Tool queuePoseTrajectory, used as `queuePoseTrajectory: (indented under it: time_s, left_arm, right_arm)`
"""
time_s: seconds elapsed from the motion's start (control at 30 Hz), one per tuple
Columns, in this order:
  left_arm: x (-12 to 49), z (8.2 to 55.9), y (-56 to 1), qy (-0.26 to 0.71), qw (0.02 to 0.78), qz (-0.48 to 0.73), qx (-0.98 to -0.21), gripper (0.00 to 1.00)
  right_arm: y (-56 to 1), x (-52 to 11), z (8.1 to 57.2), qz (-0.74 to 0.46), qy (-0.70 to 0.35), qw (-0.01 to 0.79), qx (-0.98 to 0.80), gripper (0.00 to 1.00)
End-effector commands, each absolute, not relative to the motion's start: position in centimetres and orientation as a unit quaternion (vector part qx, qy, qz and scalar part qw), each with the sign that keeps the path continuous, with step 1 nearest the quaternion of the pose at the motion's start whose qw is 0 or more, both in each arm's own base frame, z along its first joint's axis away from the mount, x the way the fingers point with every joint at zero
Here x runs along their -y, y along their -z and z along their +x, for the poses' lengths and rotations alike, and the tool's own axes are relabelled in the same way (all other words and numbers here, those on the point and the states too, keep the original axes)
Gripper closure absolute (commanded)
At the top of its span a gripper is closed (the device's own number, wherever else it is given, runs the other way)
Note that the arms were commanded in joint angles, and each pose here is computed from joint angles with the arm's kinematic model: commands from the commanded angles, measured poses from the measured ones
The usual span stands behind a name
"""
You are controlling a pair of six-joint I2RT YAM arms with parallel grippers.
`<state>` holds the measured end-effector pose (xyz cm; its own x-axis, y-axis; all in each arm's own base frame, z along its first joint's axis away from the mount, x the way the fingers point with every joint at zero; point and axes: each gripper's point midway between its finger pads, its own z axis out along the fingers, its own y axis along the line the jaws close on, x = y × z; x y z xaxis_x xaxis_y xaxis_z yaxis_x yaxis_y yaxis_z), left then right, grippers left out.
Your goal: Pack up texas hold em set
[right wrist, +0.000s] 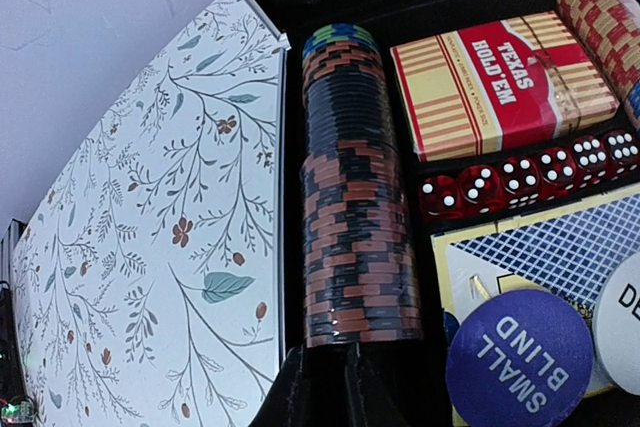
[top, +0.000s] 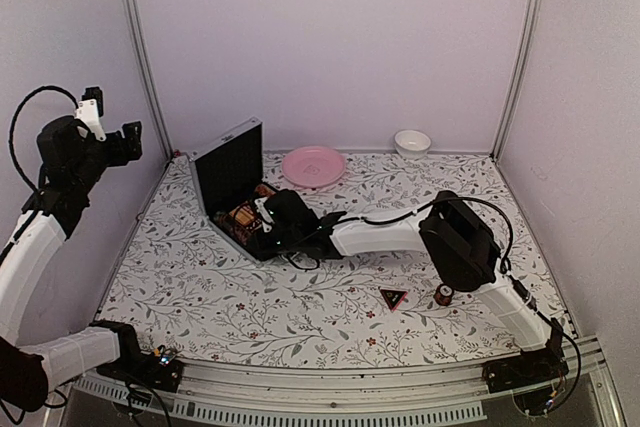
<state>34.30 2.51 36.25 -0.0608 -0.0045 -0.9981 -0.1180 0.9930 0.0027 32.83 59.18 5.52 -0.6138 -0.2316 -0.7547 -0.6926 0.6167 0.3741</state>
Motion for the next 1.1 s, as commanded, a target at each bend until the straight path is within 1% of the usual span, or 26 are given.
queuePoseTrajectory:
  time_s: [0.0, 0.13, 0.23, 0.37, 0.43, 0.47, 0.53, 0.63, 0.67, 0.73, 0.8, 0.9, 1.07]
  left_arm:
    - [-2.2, 34.4, -36.4, -0.038, 0.689, -0.036, -0.723, 0.03]
    - [-2.2, 34.3, -36.5, -0.038, 0.69, -0.036, -0.722, 0.03]
    - [-2.2, 34.3, -36.5, -0.039, 0.69, -0.036, -0.722, 0.03]
    - [-2.4, 34.2, -36.5, -0.043, 0.69, -0.039, -0.722, 0.03]
    - [-2.4, 34.2, -36.5, -0.045, 0.69, -0.039, -0.722, 0.03]
    - [-2.5, 34.2, -36.5, -0.046, 0.69, -0.04, -0.721, 0.03]
    - [-2.5, 34.2, -36.5, -0.047, 0.69, -0.04, -0.721, 0.03]
    - [-2.6, 34.0, -36.7, -0.048, 0.693, -0.043, -0.719, 0.03]
    - [-2.6, 34.0, -36.7, -0.048, 0.694, -0.043, -0.717, 0.03]
    - [-2.6, 33.9, -36.8, -0.049, 0.696, -0.044, -0.715, 0.03]
    - [-2.7, 33.9, -36.6, -0.051, 0.694, -0.044, -0.717, 0.03]
    - [-2.7, 34.1, -36.5, -0.051, 0.692, -0.044, -0.719, 0.03]
    - [-2.7, 34.2, -36.3, -0.051, 0.689, -0.044, -0.721, 0.03]
  right_arm:
    - [-4.3, -59.6, 33.9, -0.276, -0.343, 0.34, -0.831, 0.87]
    - [-4.8, -59.3, 34.3, -0.271, -0.337, 0.346, -0.832, 0.86]
    - [-6.0, -59.1, 34.3, -0.272, -0.337, 0.354, -0.829, 0.82]
    - [-10.0, -58.7, 34.2, -0.275, -0.345, 0.373, -0.816, 0.72]
    - [-11.8, -57.8, 34.0, -0.274, -0.34, 0.385, -0.814, 0.69]
    - [-13.7, -57.1, 34.0, -0.271, -0.34, 0.396, -0.809, 0.66]
    - [-16.0, -55.5, 33.9, -0.268, -0.337, 0.406, -0.806, 0.6]
    - [-19.2, -52.0, 33.7, -0.249, -0.337, 0.417, -0.806, 0.47]
    - [-20.3, -50.6, 33.9, -0.24, -0.331, 0.426, -0.807, 0.42]
    - [-21.7, -47.3, 34.5, -0.221, -0.304, 0.448, -0.811, 0.34]
    - [-22.0, -43.3, 36.0, -0.191, -0.266, 0.463, -0.824, 0.31]
    - [-21.0, -36.6, 38.6, -0.131, -0.216, 0.463, -0.85, 0.29]
    - [-16.7, -28.5, 41.2, -0.04, -0.18, 0.413, -0.892, 0.24]
